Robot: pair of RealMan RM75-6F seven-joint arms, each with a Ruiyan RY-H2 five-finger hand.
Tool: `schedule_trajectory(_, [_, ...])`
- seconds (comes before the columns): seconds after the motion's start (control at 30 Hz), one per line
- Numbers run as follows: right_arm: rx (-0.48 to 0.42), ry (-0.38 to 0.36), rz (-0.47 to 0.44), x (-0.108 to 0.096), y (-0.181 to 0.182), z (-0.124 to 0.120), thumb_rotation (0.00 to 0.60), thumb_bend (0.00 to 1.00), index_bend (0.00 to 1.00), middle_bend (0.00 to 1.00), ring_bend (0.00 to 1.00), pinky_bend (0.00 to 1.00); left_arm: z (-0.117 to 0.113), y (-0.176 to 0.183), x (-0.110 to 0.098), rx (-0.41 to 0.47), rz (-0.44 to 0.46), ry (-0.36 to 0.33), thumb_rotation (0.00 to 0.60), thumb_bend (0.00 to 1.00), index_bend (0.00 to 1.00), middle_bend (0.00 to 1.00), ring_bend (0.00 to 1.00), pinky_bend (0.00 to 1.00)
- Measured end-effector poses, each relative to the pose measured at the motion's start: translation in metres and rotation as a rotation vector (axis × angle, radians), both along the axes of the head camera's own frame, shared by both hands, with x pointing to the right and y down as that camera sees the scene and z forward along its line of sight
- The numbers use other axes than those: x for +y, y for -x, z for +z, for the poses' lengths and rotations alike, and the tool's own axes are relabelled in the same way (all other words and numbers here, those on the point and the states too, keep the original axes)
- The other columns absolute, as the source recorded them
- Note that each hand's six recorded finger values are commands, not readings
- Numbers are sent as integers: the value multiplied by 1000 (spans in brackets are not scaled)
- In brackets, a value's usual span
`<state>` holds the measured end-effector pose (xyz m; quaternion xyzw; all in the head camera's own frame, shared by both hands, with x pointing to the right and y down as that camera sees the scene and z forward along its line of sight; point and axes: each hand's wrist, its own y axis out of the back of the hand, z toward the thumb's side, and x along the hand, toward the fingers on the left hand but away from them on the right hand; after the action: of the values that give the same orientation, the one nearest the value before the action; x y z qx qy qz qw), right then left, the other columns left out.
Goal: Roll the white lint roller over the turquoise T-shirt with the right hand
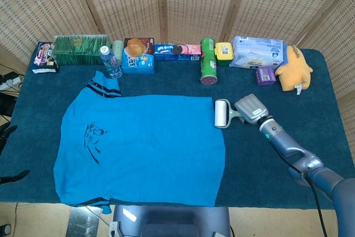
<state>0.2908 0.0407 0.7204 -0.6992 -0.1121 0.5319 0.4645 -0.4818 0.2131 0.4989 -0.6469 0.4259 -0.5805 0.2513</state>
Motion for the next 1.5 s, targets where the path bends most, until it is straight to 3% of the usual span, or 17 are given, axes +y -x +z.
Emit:
schedule_trajectory(0.23, [-105, 90, 165, -6, -3, -9, 600, 1000, 864, 835, 938, 1000, 0, -4, 0, 17, 0, 2, 600, 90, 0, 0, 0, 18])
schedule_trajectory(0.4, [-144, 157, 261, -17, -12, -31, 600, 1000, 865, 835, 940, 1000, 1, -4, 1, 20, -2, 1, 600, 91, 0, 0, 0, 18])
schedule_trajectory(0.7, [-125, 279, 310, -26, -12, -64, 600, 1000, 869, 833, 941, 1000, 6, -11, -2, 38, 12, 2, 600, 90, 0, 0, 0, 18])
schedule_trajectory(0.87, [-77, 309, 231, -27, 4, -73, 600, 1000, 869, 833, 943, 1000, 8, -14, -2, 49, 13, 4, 600, 90, 0, 0, 0, 17])
schedule_trajectory(1.1, [17, 364, 67, -12, 36, -71, 600, 1000, 871, 833, 943, 1000, 10, -13, -2, 55, 3, -2, 600, 89, 0, 0, 0, 18])
schedule_trajectory(1.3, [54, 363, -65, -6, 68, -72, 600, 1000, 873, 833, 944, 1000, 14, -15, -1, 67, 1, 5, 600, 90, 0, 0, 0, 18])
schedule_trajectory(1.5, [63, 347, -140, -6, 91, -69, 600, 1000, 877, 834, 944, 1000, 16, -16, 0, 74, -4, 7, 600, 90, 0, 0, 0, 18])
